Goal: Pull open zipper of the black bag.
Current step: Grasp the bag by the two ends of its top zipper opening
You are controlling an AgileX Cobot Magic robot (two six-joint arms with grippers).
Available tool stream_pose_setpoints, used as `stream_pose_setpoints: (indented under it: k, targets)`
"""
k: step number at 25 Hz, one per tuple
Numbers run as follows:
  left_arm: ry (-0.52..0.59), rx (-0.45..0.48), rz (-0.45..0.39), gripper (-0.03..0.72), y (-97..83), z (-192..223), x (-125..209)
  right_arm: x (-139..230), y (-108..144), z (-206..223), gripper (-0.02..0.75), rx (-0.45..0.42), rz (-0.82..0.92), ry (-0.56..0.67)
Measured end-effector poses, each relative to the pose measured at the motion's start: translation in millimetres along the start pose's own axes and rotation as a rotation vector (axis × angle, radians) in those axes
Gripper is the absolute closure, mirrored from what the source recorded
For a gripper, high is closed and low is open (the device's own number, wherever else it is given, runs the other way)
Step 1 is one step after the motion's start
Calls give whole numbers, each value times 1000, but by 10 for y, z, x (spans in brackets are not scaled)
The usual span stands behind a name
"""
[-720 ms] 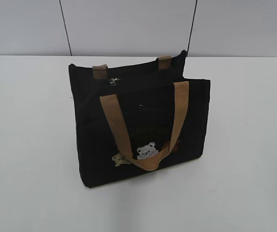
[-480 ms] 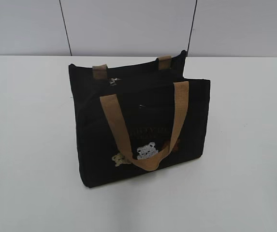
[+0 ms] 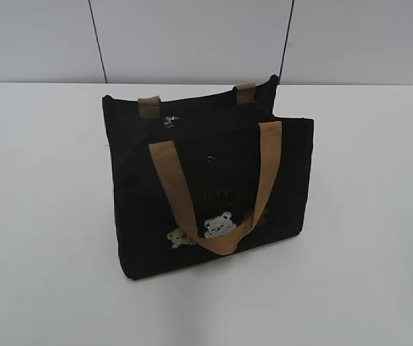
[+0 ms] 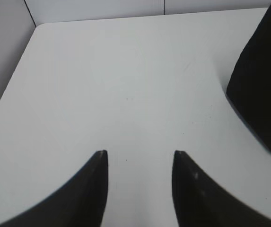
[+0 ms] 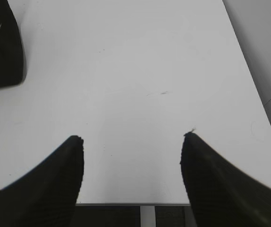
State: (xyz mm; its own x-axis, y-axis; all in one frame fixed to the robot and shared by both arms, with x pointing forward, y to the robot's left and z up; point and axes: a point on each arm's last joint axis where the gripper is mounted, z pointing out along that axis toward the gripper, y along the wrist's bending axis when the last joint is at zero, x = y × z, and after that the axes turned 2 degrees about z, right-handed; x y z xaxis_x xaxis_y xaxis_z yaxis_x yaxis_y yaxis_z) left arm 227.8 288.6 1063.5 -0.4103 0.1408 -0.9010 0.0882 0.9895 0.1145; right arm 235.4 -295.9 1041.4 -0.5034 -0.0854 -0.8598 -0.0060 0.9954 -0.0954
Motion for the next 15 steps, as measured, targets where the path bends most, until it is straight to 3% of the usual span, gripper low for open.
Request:
stream_pose_setpoints:
  k: [15]
  targets:
    - [0,-1,0,394,1,0,0,0,0,0,248,0,-1,0]
